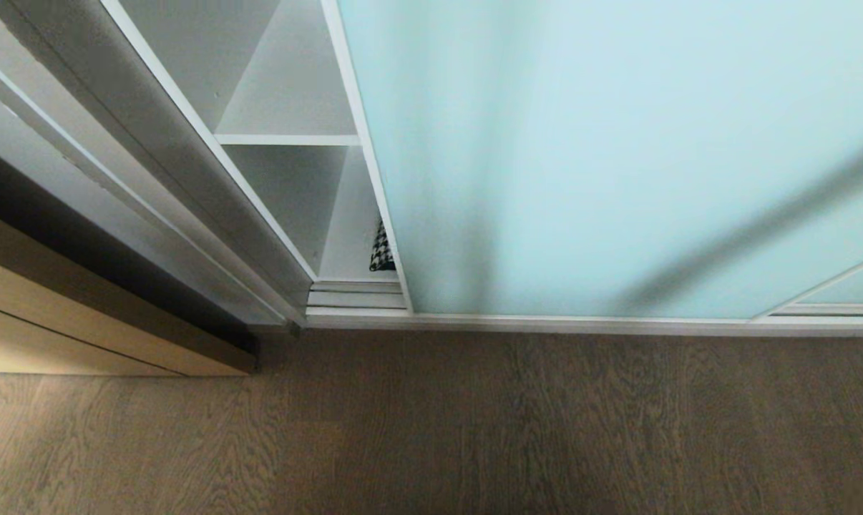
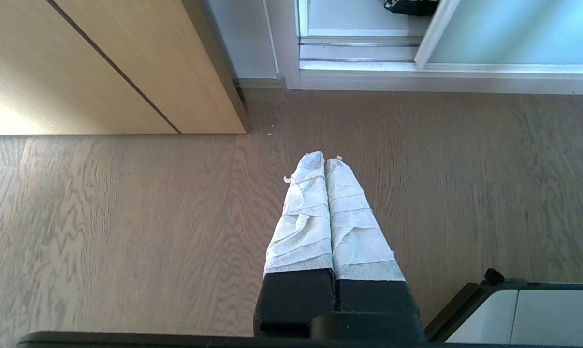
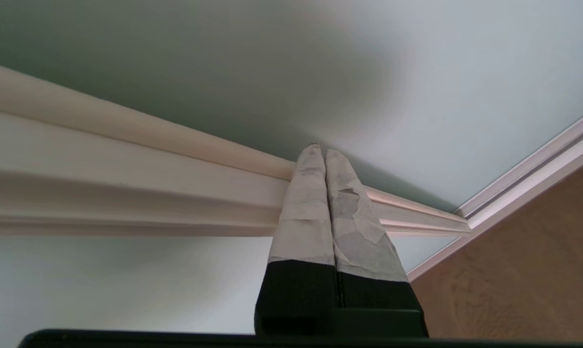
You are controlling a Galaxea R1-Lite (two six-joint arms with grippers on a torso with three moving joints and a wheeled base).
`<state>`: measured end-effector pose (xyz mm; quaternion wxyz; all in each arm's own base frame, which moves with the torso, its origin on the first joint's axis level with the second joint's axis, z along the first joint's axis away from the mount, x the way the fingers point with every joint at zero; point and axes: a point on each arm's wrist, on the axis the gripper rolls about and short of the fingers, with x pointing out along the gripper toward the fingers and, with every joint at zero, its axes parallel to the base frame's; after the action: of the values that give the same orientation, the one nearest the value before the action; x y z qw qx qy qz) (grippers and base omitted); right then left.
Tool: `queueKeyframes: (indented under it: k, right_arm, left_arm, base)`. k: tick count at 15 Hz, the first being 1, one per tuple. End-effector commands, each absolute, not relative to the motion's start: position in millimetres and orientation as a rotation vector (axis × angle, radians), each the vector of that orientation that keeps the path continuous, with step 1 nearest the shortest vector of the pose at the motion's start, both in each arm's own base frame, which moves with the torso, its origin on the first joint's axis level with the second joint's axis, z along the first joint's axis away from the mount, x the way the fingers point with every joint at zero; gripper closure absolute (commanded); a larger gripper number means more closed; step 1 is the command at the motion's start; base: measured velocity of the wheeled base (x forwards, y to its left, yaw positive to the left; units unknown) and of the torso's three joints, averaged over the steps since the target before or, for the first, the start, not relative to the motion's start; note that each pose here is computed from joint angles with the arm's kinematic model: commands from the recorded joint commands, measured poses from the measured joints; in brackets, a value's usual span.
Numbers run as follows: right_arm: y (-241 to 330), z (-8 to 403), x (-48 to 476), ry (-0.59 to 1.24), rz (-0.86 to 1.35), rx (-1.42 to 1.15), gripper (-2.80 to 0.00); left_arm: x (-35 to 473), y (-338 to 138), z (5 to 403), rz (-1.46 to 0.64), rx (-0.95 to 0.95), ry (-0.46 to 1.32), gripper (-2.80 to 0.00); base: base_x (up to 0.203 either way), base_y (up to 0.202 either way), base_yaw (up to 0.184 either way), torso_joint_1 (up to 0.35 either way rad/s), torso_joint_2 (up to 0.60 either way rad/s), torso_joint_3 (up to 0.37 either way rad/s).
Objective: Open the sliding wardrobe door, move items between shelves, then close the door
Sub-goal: Close the door
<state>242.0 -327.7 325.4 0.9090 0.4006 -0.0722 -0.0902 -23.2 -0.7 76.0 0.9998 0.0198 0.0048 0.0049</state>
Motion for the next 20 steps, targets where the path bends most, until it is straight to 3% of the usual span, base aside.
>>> queueKeyframes:
  k: [1,20]
  right_arm:
    - [-310,337,236,-0.154,-0.165,0.817,0.00]
    - [-222,347,220,-0.093,-0.050,0.829,0.00]
  left_arm:
    - [-23,-1,76,0.011,0.040,0.010,0.00]
    - [-23,-1,76,0.011,0.040,0.010,0.00]
  base:
    - [0.000,0.000,0.000,0.000,0.00,0.000]
    - [0.000,0.000,0.000,0.000,0.00,0.000]
